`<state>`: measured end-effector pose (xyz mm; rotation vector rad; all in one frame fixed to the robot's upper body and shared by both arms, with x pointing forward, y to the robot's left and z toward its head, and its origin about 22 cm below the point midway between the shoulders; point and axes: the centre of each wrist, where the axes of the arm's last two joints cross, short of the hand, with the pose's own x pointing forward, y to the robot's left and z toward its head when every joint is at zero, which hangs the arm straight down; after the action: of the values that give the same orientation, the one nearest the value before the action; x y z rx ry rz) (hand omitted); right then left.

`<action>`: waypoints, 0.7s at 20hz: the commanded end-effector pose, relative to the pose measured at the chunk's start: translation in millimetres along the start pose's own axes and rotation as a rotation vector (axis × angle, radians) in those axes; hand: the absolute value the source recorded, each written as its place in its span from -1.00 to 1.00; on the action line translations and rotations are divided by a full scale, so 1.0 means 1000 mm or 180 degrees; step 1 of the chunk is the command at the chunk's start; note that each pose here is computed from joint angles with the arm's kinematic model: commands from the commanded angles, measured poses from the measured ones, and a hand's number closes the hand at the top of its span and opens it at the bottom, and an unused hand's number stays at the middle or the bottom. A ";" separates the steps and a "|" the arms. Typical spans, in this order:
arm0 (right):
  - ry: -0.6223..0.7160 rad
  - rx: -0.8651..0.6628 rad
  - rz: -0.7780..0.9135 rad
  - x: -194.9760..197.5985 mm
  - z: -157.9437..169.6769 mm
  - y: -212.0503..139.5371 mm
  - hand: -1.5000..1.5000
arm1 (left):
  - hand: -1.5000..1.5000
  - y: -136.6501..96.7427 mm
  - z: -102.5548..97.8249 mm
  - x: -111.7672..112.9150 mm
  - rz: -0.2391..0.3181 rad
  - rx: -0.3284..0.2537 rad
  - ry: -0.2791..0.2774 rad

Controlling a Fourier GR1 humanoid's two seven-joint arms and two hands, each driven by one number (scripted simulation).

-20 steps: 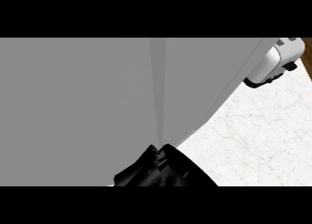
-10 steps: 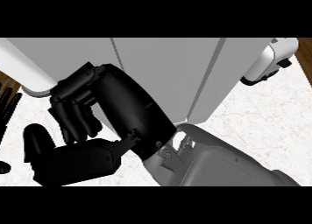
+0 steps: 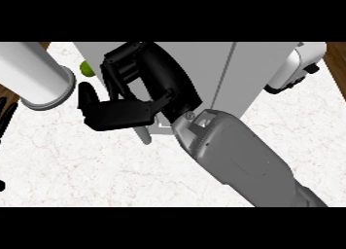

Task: Pick up the wine, place it into the cabinet and close the cabinet

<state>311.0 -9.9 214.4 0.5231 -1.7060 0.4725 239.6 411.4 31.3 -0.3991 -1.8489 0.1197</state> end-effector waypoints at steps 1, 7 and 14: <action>0.0043 -0.0113 0.0069 -0.017 -0.019 -0.024 1.00 | -1.00 -0.006 -0.014 0.002 0.0048 -0.0024 -0.0002; 0.0054 -0.0169 0.0205 -0.015 -0.024 -0.060 1.00 | -1.00 0.002 -0.002 0.000 0.0038 -0.0013 -0.0007; 0.0071 -0.0268 0.0345 -0.038 -0.023 -0.078 1.00 | -1.00 -0.005 -0.016 -0.007 0.0013 -0.0089 0.0024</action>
<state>346.2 -23.8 192.0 0.5593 -1.7647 0.5847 245.1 410.8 29.2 -0.4175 -1.8528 0.1130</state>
